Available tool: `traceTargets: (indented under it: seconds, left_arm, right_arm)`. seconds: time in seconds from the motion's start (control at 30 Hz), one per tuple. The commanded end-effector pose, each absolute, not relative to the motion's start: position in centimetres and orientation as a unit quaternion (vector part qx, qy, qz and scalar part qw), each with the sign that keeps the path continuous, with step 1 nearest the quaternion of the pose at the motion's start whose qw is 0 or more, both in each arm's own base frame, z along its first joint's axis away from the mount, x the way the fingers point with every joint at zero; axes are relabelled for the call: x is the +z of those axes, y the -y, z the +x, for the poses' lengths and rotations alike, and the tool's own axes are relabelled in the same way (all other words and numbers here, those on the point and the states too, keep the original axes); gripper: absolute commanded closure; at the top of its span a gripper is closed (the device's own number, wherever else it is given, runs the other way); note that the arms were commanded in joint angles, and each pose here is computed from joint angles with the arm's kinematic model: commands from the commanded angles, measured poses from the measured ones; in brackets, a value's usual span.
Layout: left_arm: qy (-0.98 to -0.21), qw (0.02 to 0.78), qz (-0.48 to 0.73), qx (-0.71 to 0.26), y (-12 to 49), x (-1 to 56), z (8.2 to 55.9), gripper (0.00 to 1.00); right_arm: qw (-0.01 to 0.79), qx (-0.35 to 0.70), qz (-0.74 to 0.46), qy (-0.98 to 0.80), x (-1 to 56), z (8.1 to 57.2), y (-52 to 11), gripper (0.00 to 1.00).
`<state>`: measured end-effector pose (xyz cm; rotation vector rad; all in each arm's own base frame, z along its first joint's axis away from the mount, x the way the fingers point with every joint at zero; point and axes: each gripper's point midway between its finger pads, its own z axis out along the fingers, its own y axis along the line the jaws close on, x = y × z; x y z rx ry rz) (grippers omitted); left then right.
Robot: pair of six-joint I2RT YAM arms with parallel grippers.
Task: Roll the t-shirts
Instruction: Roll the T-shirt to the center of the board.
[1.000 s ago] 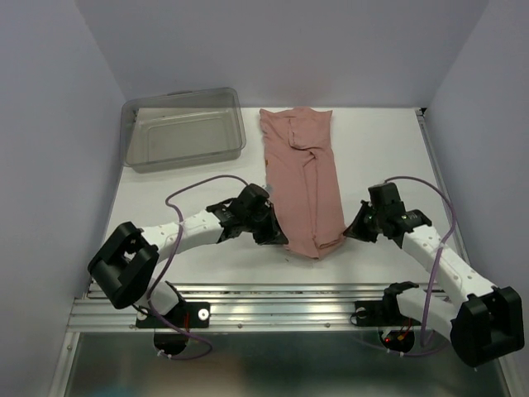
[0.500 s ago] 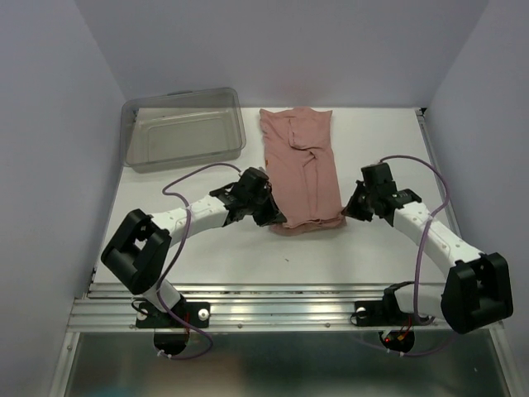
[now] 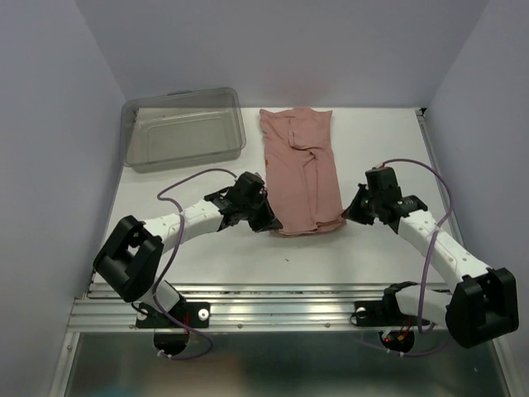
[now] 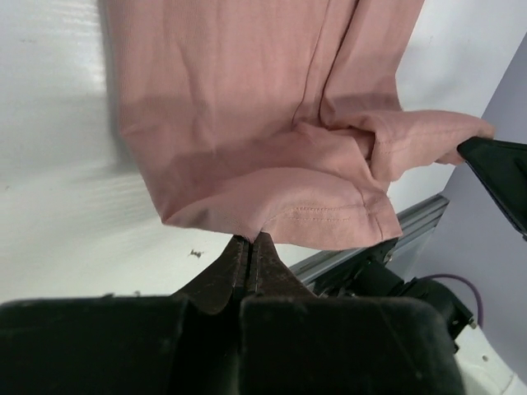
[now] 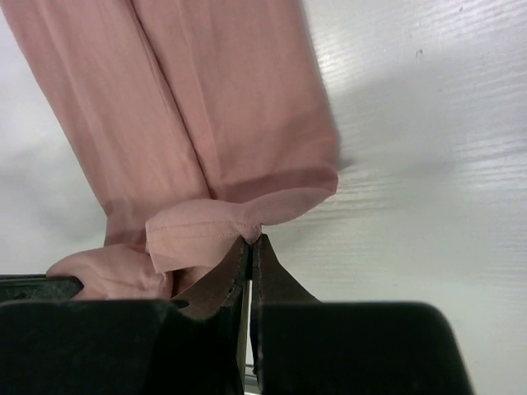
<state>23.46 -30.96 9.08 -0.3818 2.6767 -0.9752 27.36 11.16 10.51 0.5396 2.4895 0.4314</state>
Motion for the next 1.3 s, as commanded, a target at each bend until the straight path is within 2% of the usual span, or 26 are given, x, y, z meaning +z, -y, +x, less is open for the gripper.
traceTargets:
  seconds: [0.0,0.3,0.57,0.83,1.27]
  left_arm:
    - [-0.931,0.118,-0.089,-0.333,29.9,9.8,20.9,1.00]
    - [-0.946,0.049,-0.074,-0.313,27.8,6.5,15.6,1.00]
    - [-0.947,0.042,-0.075,-0.310,28.0,5.7,15.2,1.00]
    - [-0.942,0.048,-0.082,-0.323,28.8,6.7,15.6,1.00]
    - [-0.943,0.066,-0.096,-0.313,30.4,8.3,18.6,1.00]
  right_arm:
    - [0.256,0.187,0.192,-0.929,10.4,24.9,-11.8,0.99]
    - [0.158,0.206,0.206,-0.944,6.8,17.9,-12.0,0.99]
    - [0.120,0.218,0.193,-0.949,5.7,15.3,-12.6,0.99]
    - [0.129,0.213,0.192,-0.949,6.4,15.9,-12.4,0.99]
    - [0.187,0.166,0.199,-0.948,8.9,20.9,-11.5,0.99]
